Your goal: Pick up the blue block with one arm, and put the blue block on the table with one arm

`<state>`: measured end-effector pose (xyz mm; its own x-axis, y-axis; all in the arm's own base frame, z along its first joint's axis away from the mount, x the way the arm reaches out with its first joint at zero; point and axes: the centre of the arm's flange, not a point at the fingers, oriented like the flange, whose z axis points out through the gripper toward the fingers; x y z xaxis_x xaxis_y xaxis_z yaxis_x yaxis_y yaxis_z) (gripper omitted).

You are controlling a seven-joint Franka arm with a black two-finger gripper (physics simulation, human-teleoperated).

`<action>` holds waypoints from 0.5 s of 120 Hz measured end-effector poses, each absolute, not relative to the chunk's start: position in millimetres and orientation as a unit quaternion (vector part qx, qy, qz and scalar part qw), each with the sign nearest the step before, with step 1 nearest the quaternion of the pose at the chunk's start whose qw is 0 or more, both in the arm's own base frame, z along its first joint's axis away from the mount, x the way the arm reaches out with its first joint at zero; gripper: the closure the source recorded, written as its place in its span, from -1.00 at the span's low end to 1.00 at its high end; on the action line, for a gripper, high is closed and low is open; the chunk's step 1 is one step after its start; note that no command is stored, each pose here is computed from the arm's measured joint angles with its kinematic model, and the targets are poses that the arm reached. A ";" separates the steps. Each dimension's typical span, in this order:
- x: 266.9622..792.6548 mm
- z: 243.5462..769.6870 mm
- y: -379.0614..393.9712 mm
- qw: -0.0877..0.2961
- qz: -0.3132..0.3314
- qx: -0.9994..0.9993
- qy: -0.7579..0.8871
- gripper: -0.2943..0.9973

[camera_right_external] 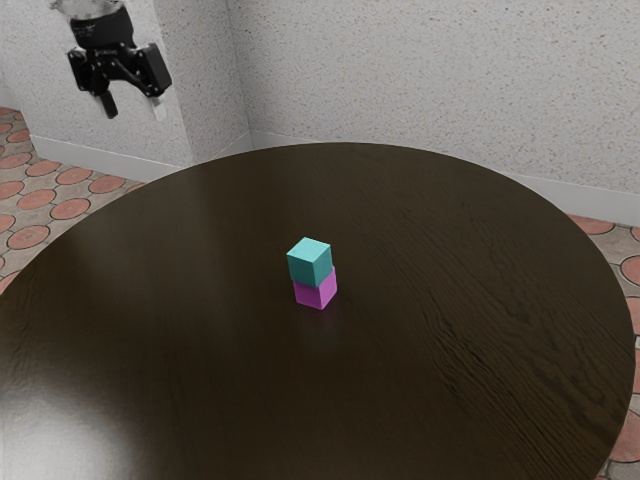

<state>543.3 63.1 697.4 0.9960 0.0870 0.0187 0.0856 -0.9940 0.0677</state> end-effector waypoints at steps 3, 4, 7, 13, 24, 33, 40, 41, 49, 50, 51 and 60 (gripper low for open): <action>547.6 692.5 63.2 0.036 0.010 0.998 0.045 -0.54; 549.1 690.8 63.0 0.037 0.010 0.998 0.045 -0.54; 552.7 686.9 61.8 0.039 0.009 0.998 0.045 -0.54; 560.6 676.5 57.5 0.041 0.002 0.998 0.044 -0.54; 584.1 637.5 42.2 0.043 -0.032 0.998 0.041 -0.54; 602.1 608.6 10.4 0.045 -0.051 0.997 0.026 -0.54; 605.4 577.2 -10.5 0.043 -0.067 0.997 0.019 -0.54; 603.7 571.8 -13.0 0.042 -0.070 0.997 0.018 -0.54; 577.6 530.1 -34.6 0.029 -0.081 0.996 0.009 -0.54; 573.7 526.7 -37.6 0.026 -0.080 0.996 0.007 -0.54; 570.3 523.8 -40.9 0.023 -0.078 0.997 0.005 -0.54; 551.5 500.2 -71.8 -0.003 -0.055 0.998 -0.021 -0.54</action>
<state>551.5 -71.8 500.2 0.9931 -0.0413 -0.1100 -0.0419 -0.9991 -0.0030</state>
